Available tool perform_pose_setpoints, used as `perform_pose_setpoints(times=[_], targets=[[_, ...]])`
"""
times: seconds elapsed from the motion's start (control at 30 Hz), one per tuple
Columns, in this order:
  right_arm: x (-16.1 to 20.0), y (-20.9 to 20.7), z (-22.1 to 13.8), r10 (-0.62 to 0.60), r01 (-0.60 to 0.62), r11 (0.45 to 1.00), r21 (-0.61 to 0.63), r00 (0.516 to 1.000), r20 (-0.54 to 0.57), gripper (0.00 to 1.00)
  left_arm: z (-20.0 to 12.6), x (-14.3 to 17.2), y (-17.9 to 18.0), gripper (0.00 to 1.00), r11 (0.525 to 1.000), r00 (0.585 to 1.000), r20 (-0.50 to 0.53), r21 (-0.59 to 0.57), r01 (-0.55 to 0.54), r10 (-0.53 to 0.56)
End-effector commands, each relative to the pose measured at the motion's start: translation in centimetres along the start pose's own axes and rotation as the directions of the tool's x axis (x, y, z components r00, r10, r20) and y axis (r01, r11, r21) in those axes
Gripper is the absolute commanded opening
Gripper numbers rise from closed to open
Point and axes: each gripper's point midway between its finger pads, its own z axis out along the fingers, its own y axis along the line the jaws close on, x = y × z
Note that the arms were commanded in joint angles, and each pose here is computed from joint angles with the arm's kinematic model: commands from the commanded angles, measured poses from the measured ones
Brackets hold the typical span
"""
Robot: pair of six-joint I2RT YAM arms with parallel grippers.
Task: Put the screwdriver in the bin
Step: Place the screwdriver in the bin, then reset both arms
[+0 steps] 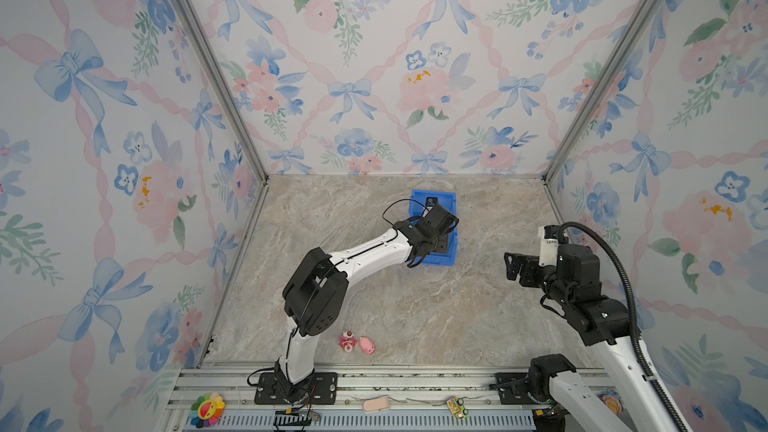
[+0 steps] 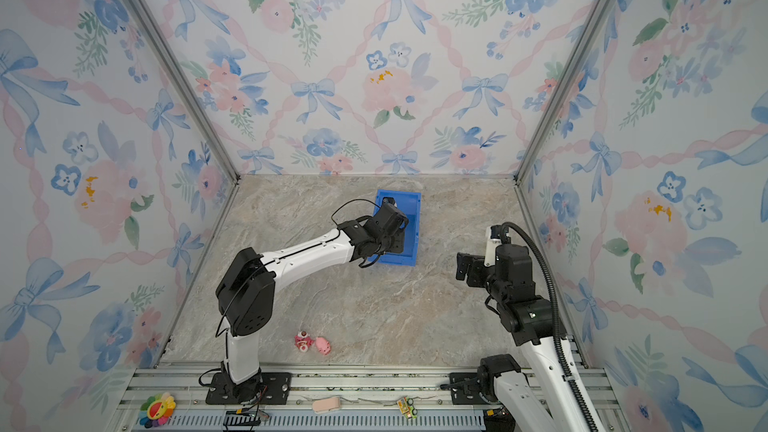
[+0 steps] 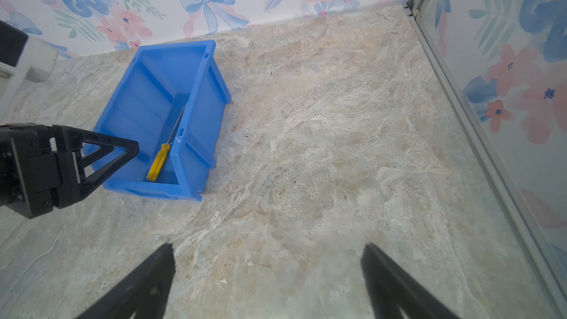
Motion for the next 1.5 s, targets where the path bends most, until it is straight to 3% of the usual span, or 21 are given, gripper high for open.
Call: perform_pose_setpoints(times=[0.0, 0.37, 0.5, 0.73, 0.87, 1.07, 1.23, 1.47], targets=[[-0.1, -0.2, -0.2, 0.019, -0.018, 1.000, -0.013, 0.998, 0.056, 0.97, -3.0, -0.6, 0.6, 0.64, 0.997, 0.997, 0.031, 0.006, -0.077, 0.077], [1.5, -2.0, 1.3, 0.053, -0.055, 0.996, 0.075, 0.998, 0.027, 0.97, -5.7, 1.1, 6.8, 0.98, 0.995, 0.997, 0.017, -0.057, -0.078, 0.080], [2.1, -3.9, 1.5, 0.082, -0.087, 0.980, 0.176, 0.996, 0.037, 0.97, -7.0, 1.8, 10.0, 0.98, 0.989, 0.995, 0.027, -0.114, -0.089, 0.093], [3.3, -6.5, 1.4, 0.070, -0.089, 0.950, 0.299, 0.995, 0.073, 0.97, -9.3, 2.0, 17.1, 0.98, 0.978, 0.993, 0.120, -0.209, 0.014, 0.011], [4.7, -6.1, 2.7, 0.034, -0.046, 0.968, 0.248, 0.998, 0.054, 0.97, -10.5, 2.1, 21.8, 0.98, 0.943, 0.983, 0.180, -0.322, 0.090, -0.032], [4.7, -5.8, 4.1, -0.034, 0.024, 0.973, 0.229, 0.999, 0.039, 0.97, -11.1, 3.6, 27.1, 0.98, 0.872, 0.979, 0.201, -0.477, 0.107, -0.010], [5.8, -6.4, 6.0, -0.066, 0.067, 0.963, 0.260, 0.998, -0.012, 0.97, -11.8, 5.0, 29.7, 0.98, 0.874, 0.965, 0.263, -0.471, 0.119, 0.010], [7.0, -6.8, 7.5, -0.093, 0.093, 0.961, 0.261, 0.996, -0.015, 0.97, -12.4, 7.4, 31.0, 0.98, 0.891, 0.910, 0.391, -0.450, 0.058, 0.139]])
